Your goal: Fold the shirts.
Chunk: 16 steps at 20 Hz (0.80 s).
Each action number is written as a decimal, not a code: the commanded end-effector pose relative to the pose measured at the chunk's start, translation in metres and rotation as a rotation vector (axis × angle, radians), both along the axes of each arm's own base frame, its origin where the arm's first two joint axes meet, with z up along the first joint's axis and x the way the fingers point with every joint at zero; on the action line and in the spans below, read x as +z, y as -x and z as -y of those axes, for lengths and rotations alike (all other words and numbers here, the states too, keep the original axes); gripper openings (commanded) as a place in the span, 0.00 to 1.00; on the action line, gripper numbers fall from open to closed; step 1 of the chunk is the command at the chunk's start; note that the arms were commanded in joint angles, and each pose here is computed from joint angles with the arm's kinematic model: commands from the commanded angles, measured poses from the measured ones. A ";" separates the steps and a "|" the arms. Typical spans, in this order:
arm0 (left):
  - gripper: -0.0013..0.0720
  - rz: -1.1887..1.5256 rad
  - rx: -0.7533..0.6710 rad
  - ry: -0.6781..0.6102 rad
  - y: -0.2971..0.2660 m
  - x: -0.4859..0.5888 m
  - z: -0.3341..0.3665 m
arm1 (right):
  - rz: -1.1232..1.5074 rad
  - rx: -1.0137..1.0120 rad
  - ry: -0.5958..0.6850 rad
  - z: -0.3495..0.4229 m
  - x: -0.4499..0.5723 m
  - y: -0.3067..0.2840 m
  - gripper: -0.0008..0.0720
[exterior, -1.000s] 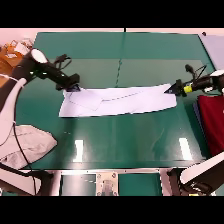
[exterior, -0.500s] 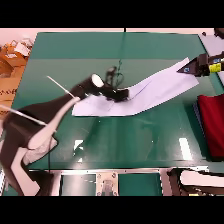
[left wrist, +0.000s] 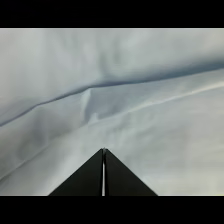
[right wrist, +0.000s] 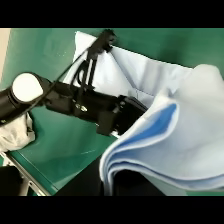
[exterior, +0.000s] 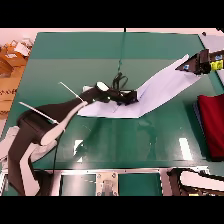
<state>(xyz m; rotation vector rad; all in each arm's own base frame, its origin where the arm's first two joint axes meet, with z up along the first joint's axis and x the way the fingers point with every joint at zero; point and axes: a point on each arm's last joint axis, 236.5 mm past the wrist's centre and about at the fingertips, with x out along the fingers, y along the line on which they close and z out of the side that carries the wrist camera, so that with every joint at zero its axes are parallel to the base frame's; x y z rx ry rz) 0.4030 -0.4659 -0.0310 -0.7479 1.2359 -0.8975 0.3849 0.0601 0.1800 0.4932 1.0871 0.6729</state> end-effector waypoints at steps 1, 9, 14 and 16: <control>0.05 0.049 -0.166 0.038 -0.002 0.058 -0.048 | -0.030 0.000 -0.073 -0.017 0.004 0.002 0.03; 0.05 0.317 -0.027 -0.647 -0.046 0.164 -0.310 | 0.009 0.043 -0.202 -0.167 0.005 -0.018 0.03; 0.05 0.379 0.059 -0.690 -0.034 0.208 -0.374 | 0.027 -0.056 -0.203 -0.329 -0.104 -0.036 0.03; 0.05 0.353 0.051 -0.701 -0.027 0.206 -0.382 | 0.002 -0.169 -0.251 -0.393 -0.153 -0.036 0.47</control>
